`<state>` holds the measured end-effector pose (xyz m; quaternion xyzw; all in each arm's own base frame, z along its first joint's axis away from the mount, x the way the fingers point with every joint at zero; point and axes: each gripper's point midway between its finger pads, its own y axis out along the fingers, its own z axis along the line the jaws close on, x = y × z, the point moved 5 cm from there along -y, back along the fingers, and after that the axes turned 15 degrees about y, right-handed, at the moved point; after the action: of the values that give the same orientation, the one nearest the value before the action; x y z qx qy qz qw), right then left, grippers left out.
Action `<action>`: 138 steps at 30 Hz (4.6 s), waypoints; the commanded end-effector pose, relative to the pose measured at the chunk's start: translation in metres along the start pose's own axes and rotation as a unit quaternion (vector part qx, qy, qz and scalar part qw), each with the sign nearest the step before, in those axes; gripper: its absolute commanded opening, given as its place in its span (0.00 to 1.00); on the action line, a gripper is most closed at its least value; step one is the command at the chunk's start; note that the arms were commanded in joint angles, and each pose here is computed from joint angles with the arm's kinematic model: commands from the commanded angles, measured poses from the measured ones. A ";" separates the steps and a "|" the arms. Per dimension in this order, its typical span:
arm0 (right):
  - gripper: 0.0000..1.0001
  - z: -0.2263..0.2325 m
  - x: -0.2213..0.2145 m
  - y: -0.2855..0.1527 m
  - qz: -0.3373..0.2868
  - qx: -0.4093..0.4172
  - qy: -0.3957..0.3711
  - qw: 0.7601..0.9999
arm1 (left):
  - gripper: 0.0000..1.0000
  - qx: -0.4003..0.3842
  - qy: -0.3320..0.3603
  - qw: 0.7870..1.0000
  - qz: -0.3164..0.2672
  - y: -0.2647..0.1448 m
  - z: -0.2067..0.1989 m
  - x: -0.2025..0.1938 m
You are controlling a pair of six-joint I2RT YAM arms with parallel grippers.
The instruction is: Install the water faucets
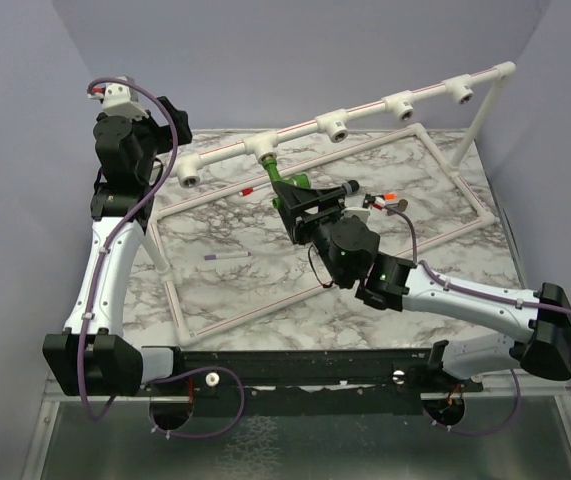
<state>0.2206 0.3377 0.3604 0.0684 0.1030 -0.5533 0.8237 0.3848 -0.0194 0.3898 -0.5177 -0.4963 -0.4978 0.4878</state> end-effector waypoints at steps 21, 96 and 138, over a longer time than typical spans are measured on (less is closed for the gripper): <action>0.67 0.029 0.027 -0.047 0.045 0.067 -0.144 0.986 | 0.97 -0.006 0.003 0.990 0.140 -0.010 -0.001 -0.075; 0.64 0.023 0.022 0.004 0.000 0.203 -0.970 0.135 | 0.98 -0.032 -0.021 0.987 0.155 -0.005 -0.007 -0.088; 0.01 0.037 -0.003 -0.005 -0.016 0.185 -0.758 0.626 | 0.98 -0.030 -0.019 0.988 0.148 -0.007 -0.007 -0.083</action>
<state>0.2298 0.3293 0.3685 -0.3119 -0.7536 -0.3472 0.4630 0.3843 -0.0236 0.3917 -0.5269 -0.4944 -0.5083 0.4685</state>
